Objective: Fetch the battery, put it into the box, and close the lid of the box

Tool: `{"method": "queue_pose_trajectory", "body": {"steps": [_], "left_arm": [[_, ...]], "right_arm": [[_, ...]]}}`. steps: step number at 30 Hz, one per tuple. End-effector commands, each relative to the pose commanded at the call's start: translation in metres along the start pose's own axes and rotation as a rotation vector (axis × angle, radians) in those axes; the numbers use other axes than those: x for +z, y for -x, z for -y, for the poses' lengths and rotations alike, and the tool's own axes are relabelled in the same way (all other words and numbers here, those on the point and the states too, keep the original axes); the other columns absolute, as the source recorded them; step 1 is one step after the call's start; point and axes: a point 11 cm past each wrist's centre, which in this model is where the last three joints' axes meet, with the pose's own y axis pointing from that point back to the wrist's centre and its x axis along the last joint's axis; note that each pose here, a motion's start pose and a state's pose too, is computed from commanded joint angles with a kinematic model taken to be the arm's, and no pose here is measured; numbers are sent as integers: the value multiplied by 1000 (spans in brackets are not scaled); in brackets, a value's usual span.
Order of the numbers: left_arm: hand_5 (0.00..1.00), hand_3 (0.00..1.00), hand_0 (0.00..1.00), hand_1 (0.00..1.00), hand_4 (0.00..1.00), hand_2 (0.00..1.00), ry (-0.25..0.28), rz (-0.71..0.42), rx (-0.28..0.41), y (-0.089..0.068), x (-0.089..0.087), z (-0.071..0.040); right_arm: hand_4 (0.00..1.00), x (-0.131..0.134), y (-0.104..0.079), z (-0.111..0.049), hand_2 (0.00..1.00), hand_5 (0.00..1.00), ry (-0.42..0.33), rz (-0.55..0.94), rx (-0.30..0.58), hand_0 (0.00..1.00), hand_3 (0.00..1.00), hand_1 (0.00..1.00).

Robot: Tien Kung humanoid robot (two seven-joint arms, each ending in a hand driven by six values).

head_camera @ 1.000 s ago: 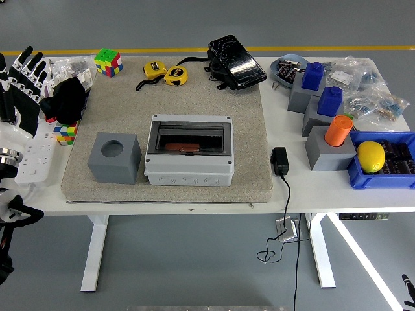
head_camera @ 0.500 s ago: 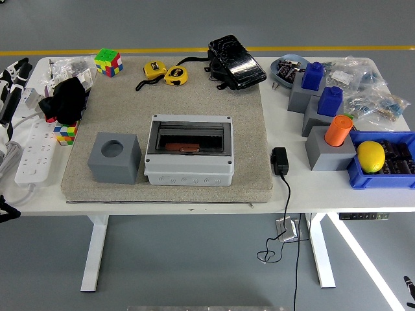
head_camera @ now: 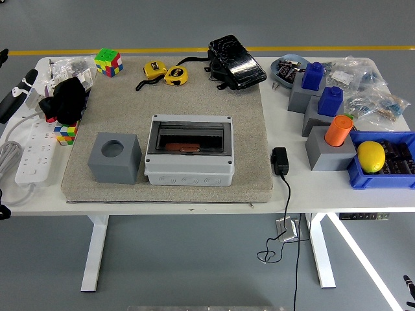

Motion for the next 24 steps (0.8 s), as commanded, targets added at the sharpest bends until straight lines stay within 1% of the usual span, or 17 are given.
{"method": "queue_pose_trajectory", "body": {"steps": [1,2,8,19,20,24], "left_arm": [[984,905,947,952,998,912,0,-18,-7,2,0,0],[993,870,927,927,998,876,-2,-40,-18,4,-1,-1],[988,866,924,920,998,872,-7,-93,-34,10,-2,-2],[988,866,922,917,998,868,-5,-106,-26,10,-2,-3],[992,865,903,906,998,864,-4,-108,-25,10,-2,-3],[992,865,903,906,998,864,-3,-120,-18,10,-2,-3]], "right_arm": [[998,0,0,0,773,998,0,0,0,848,802,812],[998,0,0,0,773,998,-1,1,-1,849,802,812],[998,0,1,0,773,998,-1,3,-2,849,803,812],[998,-1,2,0,773,998,-2,5,-4,849,803,812],[998,-1,2,0,773,998,-2,6,-4,849,803,812],[998,-1,3,0,773,998,-2,7,-5,849,803,812]]}}
